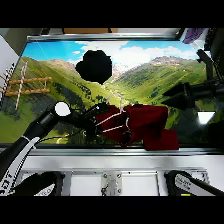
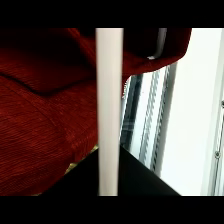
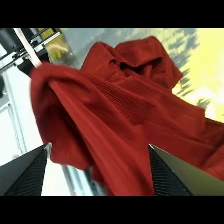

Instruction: Fold the clothes and pants, and hang the long-sleeved shirts on hangers.

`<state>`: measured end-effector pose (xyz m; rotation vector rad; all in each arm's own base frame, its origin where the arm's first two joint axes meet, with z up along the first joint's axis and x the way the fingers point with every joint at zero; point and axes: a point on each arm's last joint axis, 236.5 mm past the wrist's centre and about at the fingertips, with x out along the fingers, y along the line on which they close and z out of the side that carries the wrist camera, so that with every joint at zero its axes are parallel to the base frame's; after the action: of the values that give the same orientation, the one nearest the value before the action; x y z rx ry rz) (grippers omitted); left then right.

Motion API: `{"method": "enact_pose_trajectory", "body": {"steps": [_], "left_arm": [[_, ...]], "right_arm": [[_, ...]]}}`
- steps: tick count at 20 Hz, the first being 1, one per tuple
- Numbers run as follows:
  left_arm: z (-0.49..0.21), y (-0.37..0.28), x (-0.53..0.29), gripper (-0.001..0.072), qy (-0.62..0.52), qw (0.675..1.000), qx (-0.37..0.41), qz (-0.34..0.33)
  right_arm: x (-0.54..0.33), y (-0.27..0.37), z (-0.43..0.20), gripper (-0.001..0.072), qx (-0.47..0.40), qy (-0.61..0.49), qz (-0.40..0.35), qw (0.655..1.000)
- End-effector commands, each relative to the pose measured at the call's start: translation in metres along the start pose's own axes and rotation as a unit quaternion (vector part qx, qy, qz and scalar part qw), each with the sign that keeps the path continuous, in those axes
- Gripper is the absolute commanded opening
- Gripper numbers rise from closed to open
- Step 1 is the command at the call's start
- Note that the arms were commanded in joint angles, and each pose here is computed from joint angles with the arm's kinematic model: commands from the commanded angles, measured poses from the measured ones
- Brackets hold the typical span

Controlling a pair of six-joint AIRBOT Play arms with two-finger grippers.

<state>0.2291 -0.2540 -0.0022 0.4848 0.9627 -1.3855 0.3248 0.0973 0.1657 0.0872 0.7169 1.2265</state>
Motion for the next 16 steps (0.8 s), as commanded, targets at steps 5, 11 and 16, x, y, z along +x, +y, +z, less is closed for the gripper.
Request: {"method": "enact_pose_trajectory", "body": {"steps": [5,11,16], "left_arm": [[0.000,0.000,0.000,0.0018,0.001,1.000,0.001,-0.001],[0.000,0.000,0.000,0.0018,0.000,1.000,0.001,0.000],[0.000,0.000,0.000,0.0018,0.000,1.000,0.001,0.000]], "right_arm": [[-0.007,-0.036,-0.058,0.0680,-0.104,-0.072,0.062,0.990],[0.018,-0.039,-0.073,0.0680,-0.113,-0.077,0.103,0.985],[0.055,-0.026,-0.077,0.0680,-0.116,-0.059,0.165,0.978]]}}
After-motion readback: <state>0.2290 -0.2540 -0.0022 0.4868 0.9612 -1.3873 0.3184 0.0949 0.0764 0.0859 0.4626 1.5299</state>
